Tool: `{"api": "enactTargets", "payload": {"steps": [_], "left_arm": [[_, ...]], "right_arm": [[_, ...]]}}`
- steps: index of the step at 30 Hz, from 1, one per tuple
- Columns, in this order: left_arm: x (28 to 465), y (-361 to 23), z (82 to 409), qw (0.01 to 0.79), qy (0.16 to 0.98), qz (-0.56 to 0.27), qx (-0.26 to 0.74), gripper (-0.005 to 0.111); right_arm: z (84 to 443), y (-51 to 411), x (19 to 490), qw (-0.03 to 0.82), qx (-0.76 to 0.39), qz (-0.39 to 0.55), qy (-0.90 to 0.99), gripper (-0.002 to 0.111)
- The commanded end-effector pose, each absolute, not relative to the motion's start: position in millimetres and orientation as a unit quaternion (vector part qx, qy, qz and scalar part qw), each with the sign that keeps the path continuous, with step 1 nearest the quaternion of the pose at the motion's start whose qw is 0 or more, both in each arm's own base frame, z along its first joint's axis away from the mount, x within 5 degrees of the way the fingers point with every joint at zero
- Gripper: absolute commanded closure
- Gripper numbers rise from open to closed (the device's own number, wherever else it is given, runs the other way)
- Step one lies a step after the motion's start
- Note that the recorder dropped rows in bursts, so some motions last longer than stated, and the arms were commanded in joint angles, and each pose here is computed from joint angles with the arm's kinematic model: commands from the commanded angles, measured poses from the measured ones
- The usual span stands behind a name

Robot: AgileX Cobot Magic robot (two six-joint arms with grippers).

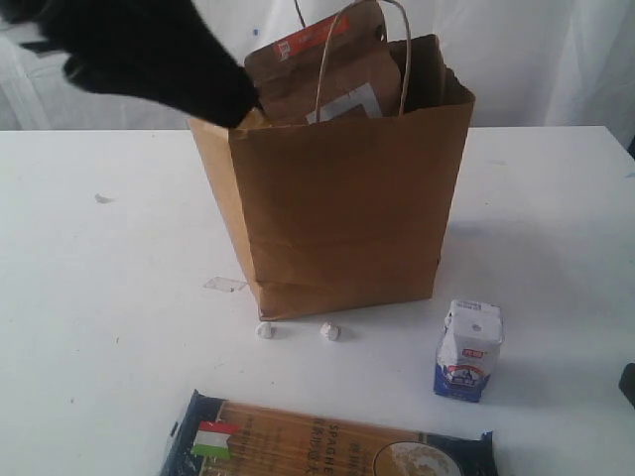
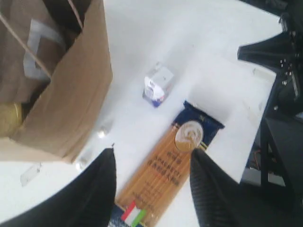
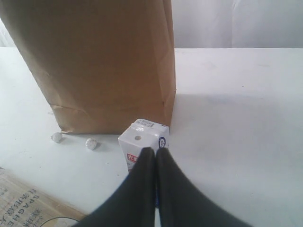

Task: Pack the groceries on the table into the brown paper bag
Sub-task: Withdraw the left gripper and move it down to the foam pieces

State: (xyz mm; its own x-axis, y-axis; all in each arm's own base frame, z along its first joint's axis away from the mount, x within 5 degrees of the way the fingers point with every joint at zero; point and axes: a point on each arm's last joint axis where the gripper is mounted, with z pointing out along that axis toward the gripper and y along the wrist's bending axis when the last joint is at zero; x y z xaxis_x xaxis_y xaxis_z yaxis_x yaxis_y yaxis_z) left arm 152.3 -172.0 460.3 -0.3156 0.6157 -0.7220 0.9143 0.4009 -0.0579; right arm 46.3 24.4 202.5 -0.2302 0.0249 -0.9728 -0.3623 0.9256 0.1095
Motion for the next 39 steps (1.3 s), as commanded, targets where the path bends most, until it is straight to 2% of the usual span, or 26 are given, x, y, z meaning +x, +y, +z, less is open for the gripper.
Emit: {"api": "enactTargets", "payload": {"steps": [1,10,16,25,29,36,39], "left_arm": [[135,-152,454,0.277,0.806,-0.208,0.480,0.055],[114,-131,403,0.250,0.836,-0.210,0.441,0.055],[105,-122,353,0.270,0.866,-0.243,0.343,0.055],[120,-124,260,0.319,0.884,-0.285,0.190,0.055],[129,-125,236,0.334,0.888,-0.267,0.169,0.054],[154,-138,212,0.347,0.894,-0.234,0.161,0.036],[162,-142,199,0.340,0.901,-0.218,0.157,0.036]], "right_arm": [[202,24,46,0.613,-0.107,0.157,0.767,0.108],[202,24,46,0.613,-0.107,0.157,0.767,0.108],[202,24,46,0.613,-0.107,0.157,0.767,0.108],[202,24,46,0.613,-0.107,0.157,0.767,0.108],[202,24,46,0.613,-0.107,0.157,0.767,0.108],[202,24,46,0.613,-0.107,0.157,0.767,0.108],[202,24,46,0.613,-0.107,0.157,0.767,0.108]]}}
